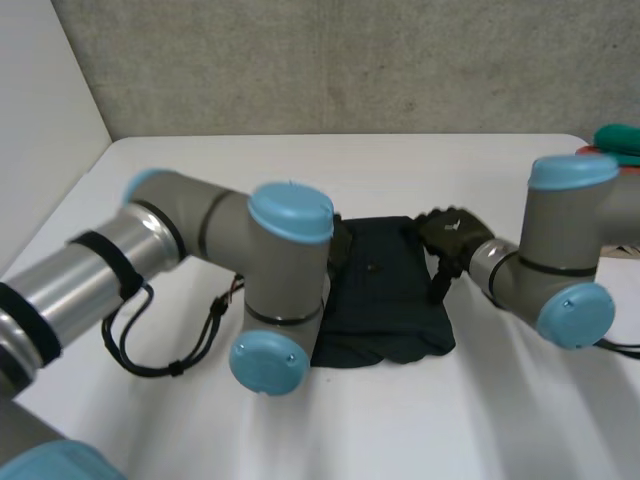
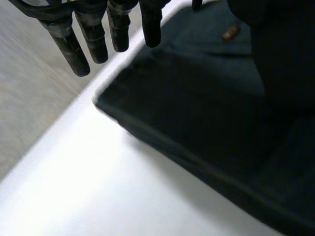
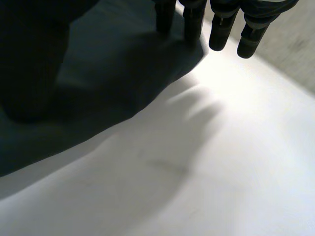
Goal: Fold the laundry.
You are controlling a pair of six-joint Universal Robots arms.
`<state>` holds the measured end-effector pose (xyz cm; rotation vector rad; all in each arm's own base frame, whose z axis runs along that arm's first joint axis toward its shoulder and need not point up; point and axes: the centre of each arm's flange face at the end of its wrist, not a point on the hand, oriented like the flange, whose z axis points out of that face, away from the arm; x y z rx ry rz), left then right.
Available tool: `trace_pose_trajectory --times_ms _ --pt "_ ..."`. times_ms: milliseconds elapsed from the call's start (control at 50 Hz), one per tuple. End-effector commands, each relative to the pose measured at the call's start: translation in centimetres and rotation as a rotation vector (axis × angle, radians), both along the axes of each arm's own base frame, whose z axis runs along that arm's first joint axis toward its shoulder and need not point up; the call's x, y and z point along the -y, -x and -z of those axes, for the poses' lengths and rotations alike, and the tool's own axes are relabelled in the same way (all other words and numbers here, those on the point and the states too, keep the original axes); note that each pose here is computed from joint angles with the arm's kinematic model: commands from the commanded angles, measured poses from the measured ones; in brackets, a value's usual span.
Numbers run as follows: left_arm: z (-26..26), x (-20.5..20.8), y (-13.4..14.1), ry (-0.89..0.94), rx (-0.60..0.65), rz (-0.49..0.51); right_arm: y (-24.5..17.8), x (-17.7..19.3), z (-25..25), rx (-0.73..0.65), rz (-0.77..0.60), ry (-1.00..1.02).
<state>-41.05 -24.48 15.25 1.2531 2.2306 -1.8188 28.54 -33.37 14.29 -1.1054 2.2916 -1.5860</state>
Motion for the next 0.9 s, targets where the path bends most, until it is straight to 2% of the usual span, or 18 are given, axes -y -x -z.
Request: trace_pose_trajectory --times_ms 20,80,200,320,400,540,720,900 --pt "-8.0 -0.6 -0.5 0.095 -0.147 0.025 0.5 -1.5 -6.4 0.054 -0.001 0.155" --pt "-9.8 -1.5 -1.0 0.075 -0.205 0.076 0.7 -2.4 -6.7 0.064 -0.006 0.182" --pt "-11.3 -2.0 -3.8 -0.030 -0.296 0.134 0.7 -7.5 -5.5 0.082 -0.064 0.252" --pt "-11.1 -2.6 -5.8 -0.171 -0.396 0.229 0.7 -13.0 -0.7 0.086 -0.145 0.223" --pt "-10.8 -2.9 -6.6 -0.224 -0.445 0.280 0.6 -14.9 1.0 0.095 -0.179 0.236" --pt "-10.7 -2.8 -7.1 -0.192 -0.482 0.299 -0.1 -14.0 2.9 0.109 -0.183 0.311" --pt "-10.7 -3.2 -7.0 -0.190 -0.483 0.309 -1.2 -11.9 5.2 0.049 -0.195 0.353" --pt "-11.2 -3.7 -7.1 -0.182 -0.489 0.326 -2.1 -10.5 4.6 0.074 -0.192 0.433"
